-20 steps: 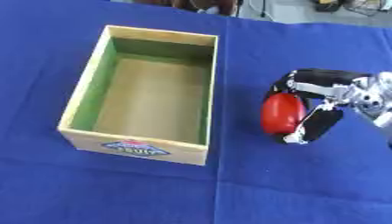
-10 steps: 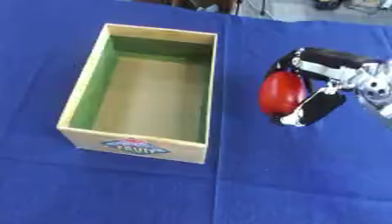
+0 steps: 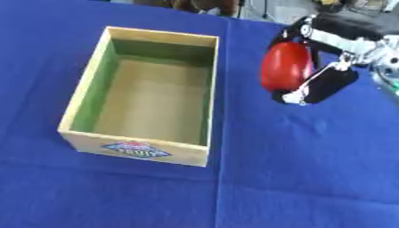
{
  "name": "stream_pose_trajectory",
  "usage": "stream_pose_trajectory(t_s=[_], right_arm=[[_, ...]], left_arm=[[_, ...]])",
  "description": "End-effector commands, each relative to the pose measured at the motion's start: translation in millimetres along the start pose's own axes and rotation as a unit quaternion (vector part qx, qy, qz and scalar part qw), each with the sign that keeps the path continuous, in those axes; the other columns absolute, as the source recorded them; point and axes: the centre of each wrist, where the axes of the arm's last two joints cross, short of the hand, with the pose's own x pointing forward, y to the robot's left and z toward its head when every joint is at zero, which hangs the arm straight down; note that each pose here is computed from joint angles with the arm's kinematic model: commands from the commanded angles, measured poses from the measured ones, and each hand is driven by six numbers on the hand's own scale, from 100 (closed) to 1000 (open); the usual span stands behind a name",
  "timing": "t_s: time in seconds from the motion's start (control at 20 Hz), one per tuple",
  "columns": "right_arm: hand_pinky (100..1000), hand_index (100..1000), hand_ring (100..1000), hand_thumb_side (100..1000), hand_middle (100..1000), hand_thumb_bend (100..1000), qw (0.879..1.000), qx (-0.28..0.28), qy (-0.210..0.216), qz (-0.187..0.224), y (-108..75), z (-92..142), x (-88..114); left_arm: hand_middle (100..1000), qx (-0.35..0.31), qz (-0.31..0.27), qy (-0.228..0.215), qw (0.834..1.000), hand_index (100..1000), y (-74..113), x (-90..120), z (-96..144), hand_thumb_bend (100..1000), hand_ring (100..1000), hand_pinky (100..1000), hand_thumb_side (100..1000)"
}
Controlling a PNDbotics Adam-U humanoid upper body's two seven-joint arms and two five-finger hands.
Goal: Pick up objects on the table and place them in the box.
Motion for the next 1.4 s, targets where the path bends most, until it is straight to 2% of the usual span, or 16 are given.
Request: stream_pose_trajectory(t_s=[0.05,0.35,0.7,1.1,1.4], right_arm=[[348,510,454,100,473,100,0.999,-0.033,-0.007,0.014,-23.4,2,9],[349,514,448,100,470,100,0.998,-0.062,-0.032,0.010,-40.9,-19,26],[348,517,444,100,466,100,0.994,-0.095,-0.049,-0.003,-51.8,-52,40],[348,521,440,100,462,100,0.991,-0.123,-0.049,-0.017,-47.3,-92,61],[346,517,436,100,459,100,0.989,-0.146,-0.035,-0.022,-32.4,-118,77]], left_arm=[[645,-0.007,-0.004,-0.011,1.000,831,1.7,6,-3,100,550,484,906],[645,-0.010,-0.004,-0.009,1.000,831,1.6,5,-2,100,550,484,905],[645,-0.011,-0.003,-0.010,1.000,831,1.2,5,-3,100,550,484,905],[645,-0.014,0.004,-0.015,1.000,831,-1.7,7,-5,100,550,484,905],[644,-0.014,0.008,-0.017,1.000,831,-3.2,7,-5,100,549,484,905]])
